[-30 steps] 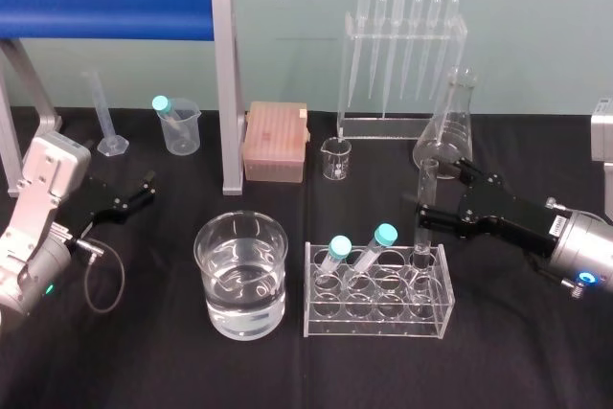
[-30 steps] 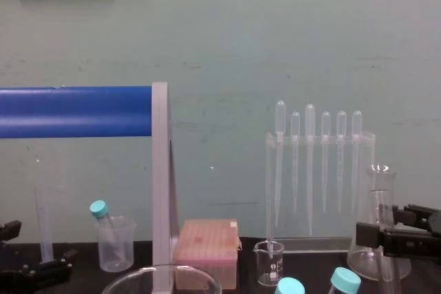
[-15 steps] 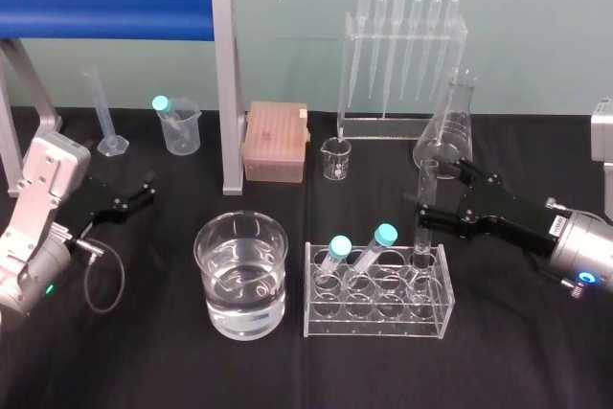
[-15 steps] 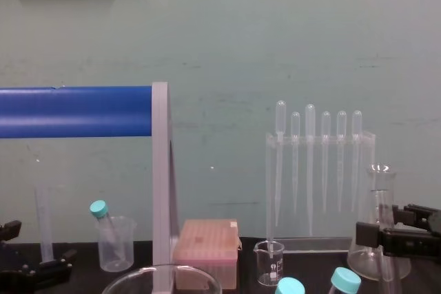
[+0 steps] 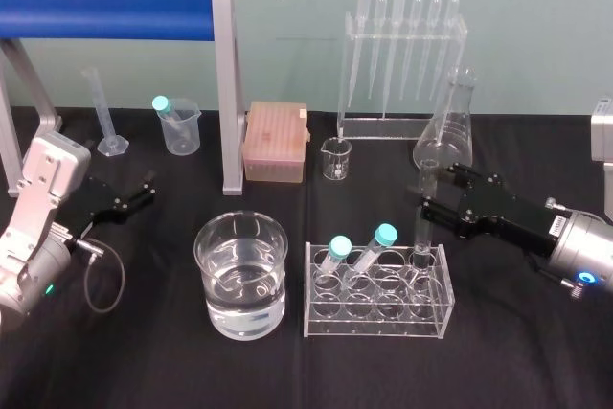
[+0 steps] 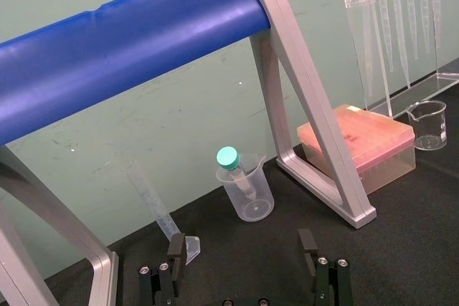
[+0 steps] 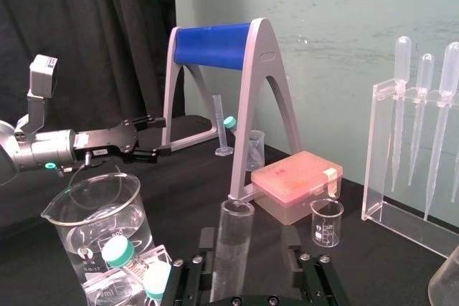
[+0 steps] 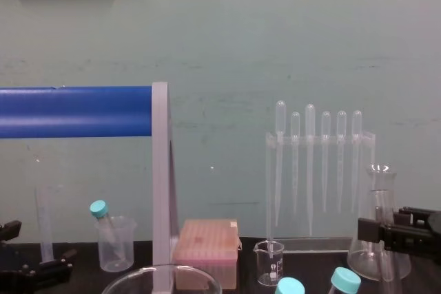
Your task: Hold the test tube with one hand and immerse one end into the beaker, then return it to the test tube rack.
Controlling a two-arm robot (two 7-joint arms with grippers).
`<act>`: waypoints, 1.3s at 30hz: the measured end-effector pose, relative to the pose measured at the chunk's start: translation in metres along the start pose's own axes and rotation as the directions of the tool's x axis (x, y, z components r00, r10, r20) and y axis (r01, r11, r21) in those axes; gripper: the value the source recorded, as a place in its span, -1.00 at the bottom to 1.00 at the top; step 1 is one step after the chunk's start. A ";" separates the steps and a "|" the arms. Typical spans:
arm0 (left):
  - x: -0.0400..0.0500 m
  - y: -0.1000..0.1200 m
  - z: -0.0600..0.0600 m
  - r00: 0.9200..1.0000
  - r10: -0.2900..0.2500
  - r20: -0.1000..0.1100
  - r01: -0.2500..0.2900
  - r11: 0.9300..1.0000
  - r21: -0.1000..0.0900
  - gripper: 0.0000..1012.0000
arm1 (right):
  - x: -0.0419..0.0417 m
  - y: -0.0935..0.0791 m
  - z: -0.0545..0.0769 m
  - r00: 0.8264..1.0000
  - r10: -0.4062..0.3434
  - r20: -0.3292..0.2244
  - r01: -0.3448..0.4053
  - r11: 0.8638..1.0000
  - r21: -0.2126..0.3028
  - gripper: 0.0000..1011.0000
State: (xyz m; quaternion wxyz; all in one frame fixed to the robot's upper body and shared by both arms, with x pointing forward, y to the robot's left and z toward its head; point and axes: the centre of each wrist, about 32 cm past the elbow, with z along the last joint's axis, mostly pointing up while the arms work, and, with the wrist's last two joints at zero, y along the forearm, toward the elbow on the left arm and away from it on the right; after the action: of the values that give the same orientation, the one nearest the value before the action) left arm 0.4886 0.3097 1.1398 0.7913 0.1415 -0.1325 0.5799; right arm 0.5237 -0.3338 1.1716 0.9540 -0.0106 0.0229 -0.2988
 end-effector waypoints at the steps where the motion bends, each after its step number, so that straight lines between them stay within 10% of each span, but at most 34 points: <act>1: 0.0000 0.000 0.000 1.000 0.000 0.000 0.000 1.000 0.000 0.98 | 0.0000 0.000 0.000 1.000 0.000 0.000 0.000 1.000 0.000 0.20; 12: 0.0000 0.000 0.000 1.000 0.000 0.000 0.000 1.000 0.000 0.98 | 0.0000 0.000 0.000 1.000 0.001 0.000 -0.001 1.000 0.001 -0.48; 39: 0.0000 0.000 0.000 1.000 0.000 0.000 0.000 1.000 0.000 0.98 | 0.0021 0.000 0.012 0.996 0.079 -0.036 -0.076 0.995 0.066 -0.51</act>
State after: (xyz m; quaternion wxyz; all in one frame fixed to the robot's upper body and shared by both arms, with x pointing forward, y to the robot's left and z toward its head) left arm 0.4886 0.3097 1.1398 0.7913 0.1415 -0.1325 0.5799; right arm 0.5260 -0.3351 1.1838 0.9641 0.0270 0.0322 -0.2622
